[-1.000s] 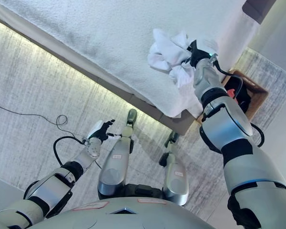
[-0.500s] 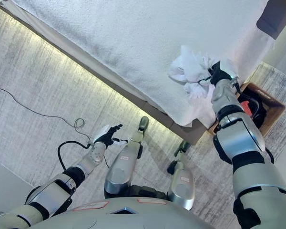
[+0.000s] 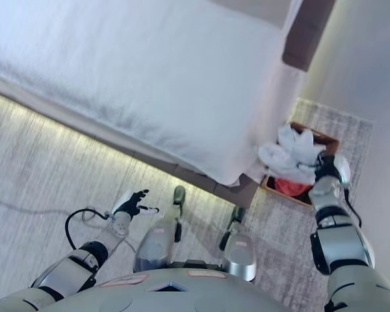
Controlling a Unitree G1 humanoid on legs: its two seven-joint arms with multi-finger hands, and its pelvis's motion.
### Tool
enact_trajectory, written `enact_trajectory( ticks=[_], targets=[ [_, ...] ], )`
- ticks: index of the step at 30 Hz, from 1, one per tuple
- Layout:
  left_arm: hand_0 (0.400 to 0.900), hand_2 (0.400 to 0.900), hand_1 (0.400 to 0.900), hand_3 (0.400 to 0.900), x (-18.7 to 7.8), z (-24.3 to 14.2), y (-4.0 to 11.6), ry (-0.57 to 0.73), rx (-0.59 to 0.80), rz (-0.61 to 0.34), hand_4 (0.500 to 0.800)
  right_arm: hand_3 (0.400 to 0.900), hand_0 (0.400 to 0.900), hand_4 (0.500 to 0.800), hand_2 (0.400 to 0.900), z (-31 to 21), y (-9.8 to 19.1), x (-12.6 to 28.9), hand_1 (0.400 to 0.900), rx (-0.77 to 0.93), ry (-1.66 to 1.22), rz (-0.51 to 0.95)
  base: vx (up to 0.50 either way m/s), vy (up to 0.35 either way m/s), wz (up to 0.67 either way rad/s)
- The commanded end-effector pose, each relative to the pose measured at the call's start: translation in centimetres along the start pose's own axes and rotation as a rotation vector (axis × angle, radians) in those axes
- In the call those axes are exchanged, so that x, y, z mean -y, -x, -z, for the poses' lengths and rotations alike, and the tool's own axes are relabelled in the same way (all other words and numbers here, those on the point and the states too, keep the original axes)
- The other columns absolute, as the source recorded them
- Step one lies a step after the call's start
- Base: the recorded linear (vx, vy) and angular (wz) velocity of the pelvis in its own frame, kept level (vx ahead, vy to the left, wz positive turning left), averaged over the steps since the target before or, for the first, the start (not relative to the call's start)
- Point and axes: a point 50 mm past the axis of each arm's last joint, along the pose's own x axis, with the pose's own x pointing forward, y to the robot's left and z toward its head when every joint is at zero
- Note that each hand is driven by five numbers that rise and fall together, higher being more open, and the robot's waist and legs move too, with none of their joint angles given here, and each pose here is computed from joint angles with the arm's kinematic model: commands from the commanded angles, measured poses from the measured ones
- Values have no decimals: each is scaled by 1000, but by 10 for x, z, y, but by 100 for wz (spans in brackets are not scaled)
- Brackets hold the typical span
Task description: Put the clothes on the bed into the basket.
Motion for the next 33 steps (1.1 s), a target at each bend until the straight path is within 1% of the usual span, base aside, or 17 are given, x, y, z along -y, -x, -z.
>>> enact_trajectory(
  ticks=[1, 8, 15, 17, 18, 21, 27, 33],
  targets=[
    [900, 900, 900, 900, 2, 11, 1, -20, -47, -11, 800, 400, 400, 500, 400, 24, -4, 38, 400, -58, -1, 151, 73, -44, -17],
    [900, 900, 900, 900, 7, 22, 6, 10, -80, 5, 800, 400, 400, 500, 400, 69, 10, 19, 400, -176, -28, 99, 67, -48, -11],
    [900, 900, 900, 900, 16, 33, 11, 12, -115, 30, 800, 400, 400, 500, 400, 82, 17, 9, 400, -206, -37, 84, 55, -48, -2],
    [900, 900, 900, 900, 18, 35, 12, 15, -119, 33, 800, 400, 400, 500, 400, 79, 15, 15, 400, -181, -43, 107, 57, -44, 1],
    [900, 900, 900, 900, 19, 37, 13, 14, -125, 36, 800, 400, 400, 500, 400, 69, 12, 19, 400, -139, -40, 122, 53, -33, 1],
    [900, 900, 900, 900, 22, 39, 15, 7, -126, 45, 800, 400, 400, 500, 400, 55, 8, 30, 400, -84, -52, 168, 39, -25, -2],
    [900, 900, 900, 900, 26, 41, 17, -4, -126, 54, 800, 400, 400, 500, 400, 39, 4, 48, 400, -12, -91, 267, 19, -9, 0],
    [900, 900, 900, 900, 28, 42, 18, -10, -122, 60, 800, 400, 400, 500, 400, 2, 2, 86, 400, 140, -146, 423, 0, 0, 0]
  ],
)
